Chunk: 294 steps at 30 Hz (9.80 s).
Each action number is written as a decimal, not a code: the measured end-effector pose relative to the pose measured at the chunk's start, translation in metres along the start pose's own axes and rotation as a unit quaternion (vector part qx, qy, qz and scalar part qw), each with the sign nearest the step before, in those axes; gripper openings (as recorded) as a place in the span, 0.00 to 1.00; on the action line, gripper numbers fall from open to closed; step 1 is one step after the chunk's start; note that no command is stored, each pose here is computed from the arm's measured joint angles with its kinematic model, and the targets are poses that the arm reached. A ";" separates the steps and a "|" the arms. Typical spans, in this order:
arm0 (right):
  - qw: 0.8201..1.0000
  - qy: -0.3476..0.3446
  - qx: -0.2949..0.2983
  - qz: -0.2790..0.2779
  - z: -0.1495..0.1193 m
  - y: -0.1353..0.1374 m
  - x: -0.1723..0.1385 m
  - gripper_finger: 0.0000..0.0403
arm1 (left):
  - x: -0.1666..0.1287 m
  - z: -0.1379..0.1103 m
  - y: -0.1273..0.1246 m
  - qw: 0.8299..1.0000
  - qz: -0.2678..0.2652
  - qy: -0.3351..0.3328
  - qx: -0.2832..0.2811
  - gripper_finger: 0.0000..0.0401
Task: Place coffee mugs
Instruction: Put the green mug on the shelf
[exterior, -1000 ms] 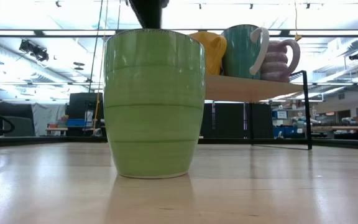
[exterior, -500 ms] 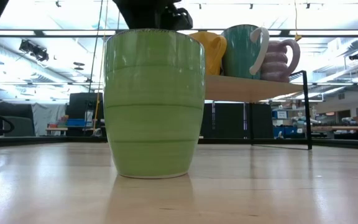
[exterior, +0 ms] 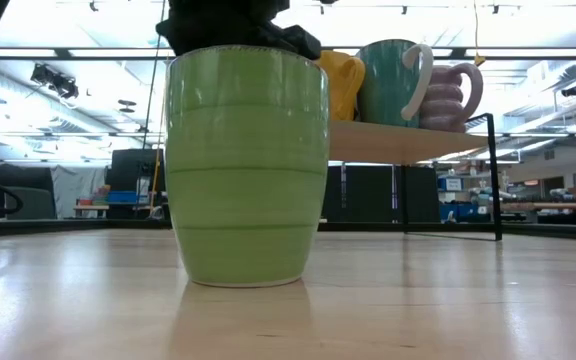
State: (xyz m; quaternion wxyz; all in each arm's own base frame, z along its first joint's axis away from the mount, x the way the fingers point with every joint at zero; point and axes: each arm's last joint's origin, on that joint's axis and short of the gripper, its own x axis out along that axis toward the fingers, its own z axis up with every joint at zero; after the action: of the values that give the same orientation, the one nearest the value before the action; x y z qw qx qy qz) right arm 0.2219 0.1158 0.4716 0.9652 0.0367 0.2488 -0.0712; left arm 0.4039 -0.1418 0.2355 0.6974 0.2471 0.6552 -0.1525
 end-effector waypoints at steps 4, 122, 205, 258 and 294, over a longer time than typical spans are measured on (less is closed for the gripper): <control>1.000 0.000 -0.002 -0.001 0.000 0.000 0.000 0.46 | 0.005 -0.001 -0.001 1.000 -0.009 0.004 0.019 0.29; 0.995 0.052 0.076 0.024 -0.022 0.058 0.043 0.46 | 0.005 0.045 -0.132 0.981 0.001 -0.185 -0.066 0.13; 0.997 0.056 -0.014 -0.042 -0.022 0.013 -0.001 0.46 | -0.158 -0.083 0.061 0.969 -0.002 -0.142 -0.203 0.06; 0.999 0.014 -0.004 -0.041 -0.008 0.002 0.002 0.46 | -0.120 -0.123 0.057 0.951 0.056 -0.210 -0.218 0.09; 0.999 0.009 -0.014 -0.034 -0.006 0.003 0.001 0.46 | -0.101 -0.114 0.063 0.959 0.067 -0.170 -0.214 0.13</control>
State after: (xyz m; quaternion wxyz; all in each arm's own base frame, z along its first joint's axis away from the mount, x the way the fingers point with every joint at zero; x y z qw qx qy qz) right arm 0.2208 0.1194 0.4658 0.9604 0.0158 0.2596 -0.0998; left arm 0.3325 -0.0381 0.3428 0.8440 0.1055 0.5259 -0.0015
